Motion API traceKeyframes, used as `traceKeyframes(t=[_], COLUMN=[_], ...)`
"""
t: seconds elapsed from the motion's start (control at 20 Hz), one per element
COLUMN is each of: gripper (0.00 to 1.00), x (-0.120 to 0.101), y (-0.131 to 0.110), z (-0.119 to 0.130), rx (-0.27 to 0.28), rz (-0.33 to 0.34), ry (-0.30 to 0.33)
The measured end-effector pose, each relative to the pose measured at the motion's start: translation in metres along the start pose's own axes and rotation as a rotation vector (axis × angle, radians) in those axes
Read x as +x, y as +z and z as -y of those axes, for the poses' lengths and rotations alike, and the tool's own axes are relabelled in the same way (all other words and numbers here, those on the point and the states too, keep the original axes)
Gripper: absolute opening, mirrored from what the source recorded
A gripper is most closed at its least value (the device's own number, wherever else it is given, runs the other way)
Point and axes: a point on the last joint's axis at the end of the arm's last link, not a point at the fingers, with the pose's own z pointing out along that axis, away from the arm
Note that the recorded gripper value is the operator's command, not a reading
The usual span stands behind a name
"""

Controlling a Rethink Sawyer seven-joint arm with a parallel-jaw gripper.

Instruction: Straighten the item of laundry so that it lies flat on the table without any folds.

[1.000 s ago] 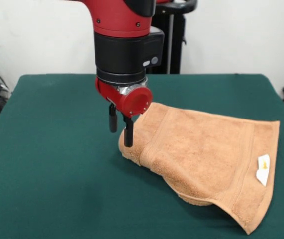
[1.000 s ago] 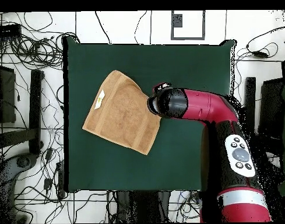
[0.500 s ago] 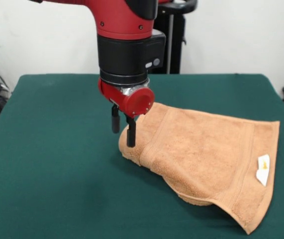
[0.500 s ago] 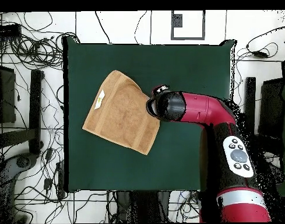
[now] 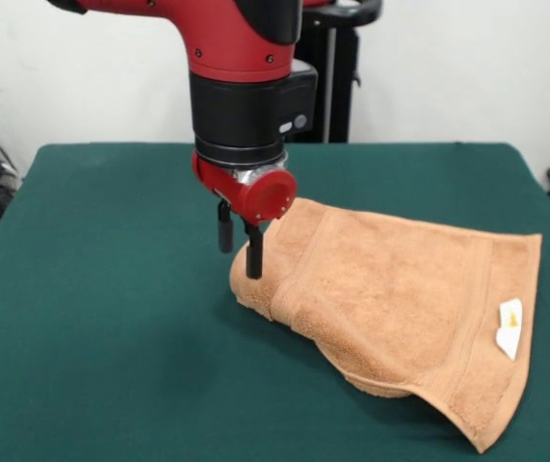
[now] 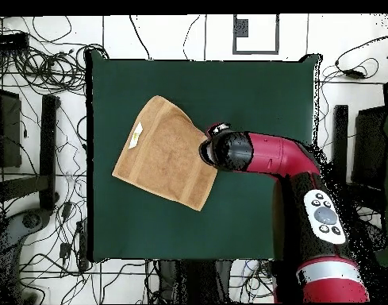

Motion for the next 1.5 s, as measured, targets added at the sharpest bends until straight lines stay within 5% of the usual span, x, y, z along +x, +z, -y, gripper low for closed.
traceKeyframes(t=[0.6,1.5], gripper=[1.0,1.0], x=[-0.002,0.007], y=[0.011,0.015], z=[0.03,0.032], rx=[-0.004,-0.013], rz=[-0.009,-0.01], ry=[0.034,0.029])
